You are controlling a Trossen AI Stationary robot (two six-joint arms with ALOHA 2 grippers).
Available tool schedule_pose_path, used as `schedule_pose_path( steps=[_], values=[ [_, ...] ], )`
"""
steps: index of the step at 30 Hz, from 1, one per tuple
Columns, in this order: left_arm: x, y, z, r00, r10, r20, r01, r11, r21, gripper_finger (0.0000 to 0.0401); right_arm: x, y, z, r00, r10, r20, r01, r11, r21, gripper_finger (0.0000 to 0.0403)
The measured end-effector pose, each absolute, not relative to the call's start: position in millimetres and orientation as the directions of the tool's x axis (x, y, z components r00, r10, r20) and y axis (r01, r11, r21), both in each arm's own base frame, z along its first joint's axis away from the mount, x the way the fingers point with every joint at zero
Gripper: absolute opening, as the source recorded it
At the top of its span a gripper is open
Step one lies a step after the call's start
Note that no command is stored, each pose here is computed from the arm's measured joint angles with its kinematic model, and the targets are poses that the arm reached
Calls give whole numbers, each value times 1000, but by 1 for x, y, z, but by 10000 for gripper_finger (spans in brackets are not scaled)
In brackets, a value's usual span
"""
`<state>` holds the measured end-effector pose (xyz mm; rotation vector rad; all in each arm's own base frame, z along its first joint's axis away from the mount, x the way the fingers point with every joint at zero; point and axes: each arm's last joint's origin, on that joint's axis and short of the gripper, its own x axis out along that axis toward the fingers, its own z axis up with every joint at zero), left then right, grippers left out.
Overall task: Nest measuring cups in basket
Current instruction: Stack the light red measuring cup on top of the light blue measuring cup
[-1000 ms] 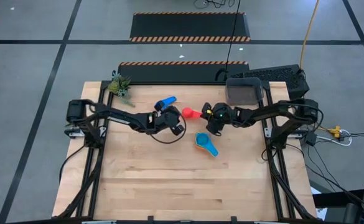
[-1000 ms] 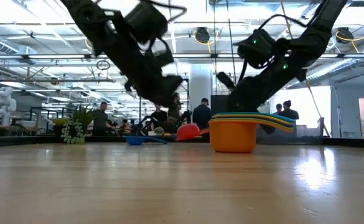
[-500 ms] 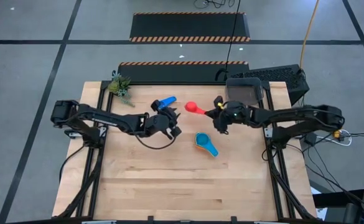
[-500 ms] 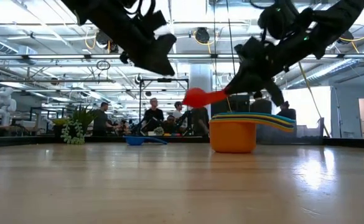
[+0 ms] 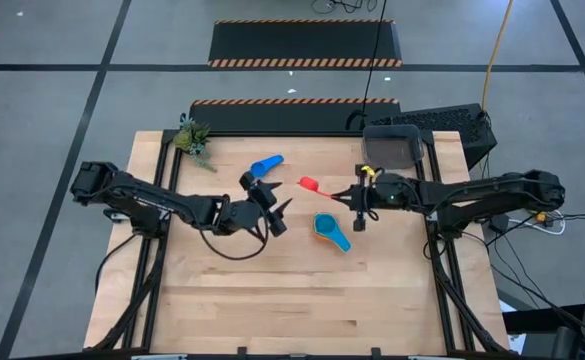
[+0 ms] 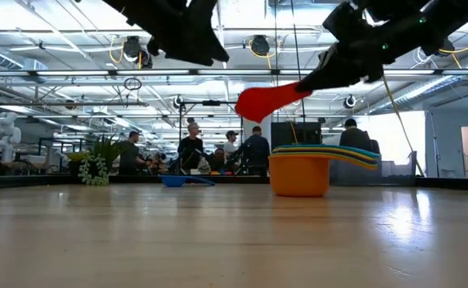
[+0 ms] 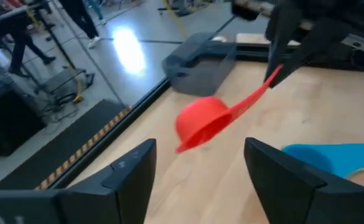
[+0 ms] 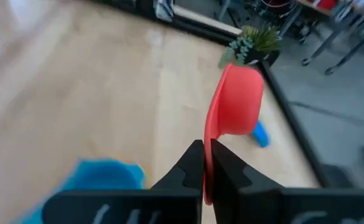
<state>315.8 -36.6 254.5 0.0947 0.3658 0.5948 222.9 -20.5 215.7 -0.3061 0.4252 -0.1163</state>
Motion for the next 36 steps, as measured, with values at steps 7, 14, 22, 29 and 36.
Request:
schedule_pose_path(
  steps=[7,14,22,29,36],
  values=[
    [314,-61,259,823,501,-269,-484,865,131,263,224,4,215,917,-45,-395,50,999,1,0],
    [307,-88,261,843,479,-245,-456,878,147,258,225,31,223,945,87,-314,-44,989,140,0],
    [300,-104,259,851,461,-252,-435,887,156,261,224,48,230,968,88,-237,-55,988,141,0],
    [296,-109,259,818,527,-230,-485,848,216,283,222,58,236,983,43,-178,-8,981,195,0],
    [294,-109,263,821,527,-220,-486,847,215,285,221,68,245,993,83,-85,-59,963,262,0]
  ],
)
